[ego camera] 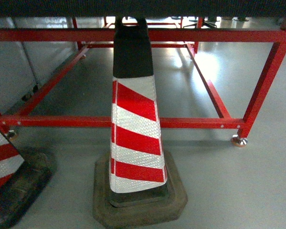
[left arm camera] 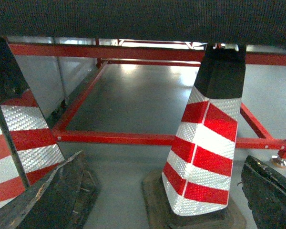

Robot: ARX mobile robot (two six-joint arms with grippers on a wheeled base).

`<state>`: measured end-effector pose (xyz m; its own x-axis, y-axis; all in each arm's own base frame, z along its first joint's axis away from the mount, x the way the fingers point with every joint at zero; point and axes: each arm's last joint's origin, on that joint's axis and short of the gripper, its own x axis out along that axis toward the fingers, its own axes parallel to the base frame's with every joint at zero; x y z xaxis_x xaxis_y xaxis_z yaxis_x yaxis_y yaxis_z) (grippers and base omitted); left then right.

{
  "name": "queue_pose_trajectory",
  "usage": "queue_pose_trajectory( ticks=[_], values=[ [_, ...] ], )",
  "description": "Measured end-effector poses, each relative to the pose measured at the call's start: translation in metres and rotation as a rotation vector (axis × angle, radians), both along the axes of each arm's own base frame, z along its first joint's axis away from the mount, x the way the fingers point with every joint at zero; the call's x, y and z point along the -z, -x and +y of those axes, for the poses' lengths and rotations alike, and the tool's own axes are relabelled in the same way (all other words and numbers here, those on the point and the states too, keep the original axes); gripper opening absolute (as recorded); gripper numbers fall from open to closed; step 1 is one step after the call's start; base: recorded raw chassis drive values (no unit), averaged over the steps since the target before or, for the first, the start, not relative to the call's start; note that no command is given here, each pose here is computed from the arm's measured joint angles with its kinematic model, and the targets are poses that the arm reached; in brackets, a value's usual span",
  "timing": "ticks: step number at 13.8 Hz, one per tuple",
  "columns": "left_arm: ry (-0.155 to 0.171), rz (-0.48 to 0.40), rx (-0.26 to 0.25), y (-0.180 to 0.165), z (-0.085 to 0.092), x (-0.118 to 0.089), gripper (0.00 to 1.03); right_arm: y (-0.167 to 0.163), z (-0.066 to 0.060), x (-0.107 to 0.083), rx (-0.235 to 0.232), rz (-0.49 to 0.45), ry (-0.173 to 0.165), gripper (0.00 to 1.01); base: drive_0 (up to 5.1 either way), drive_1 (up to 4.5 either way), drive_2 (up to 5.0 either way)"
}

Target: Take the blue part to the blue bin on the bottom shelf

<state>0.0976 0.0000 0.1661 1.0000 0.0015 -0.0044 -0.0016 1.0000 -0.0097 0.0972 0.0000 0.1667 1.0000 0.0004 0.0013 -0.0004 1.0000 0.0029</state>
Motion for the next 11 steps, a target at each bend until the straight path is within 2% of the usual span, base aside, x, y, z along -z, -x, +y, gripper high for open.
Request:
queue_pose_trajectory(
  ticks=[11],
  values=[
    [0.001,-0.001,0.001,0.0,0.0,-0.0001,0.98,0.0,0.0,-0.0001,0.0,-0.001,0.0,0.98,0.0,0.0,0.0]
  ],
)
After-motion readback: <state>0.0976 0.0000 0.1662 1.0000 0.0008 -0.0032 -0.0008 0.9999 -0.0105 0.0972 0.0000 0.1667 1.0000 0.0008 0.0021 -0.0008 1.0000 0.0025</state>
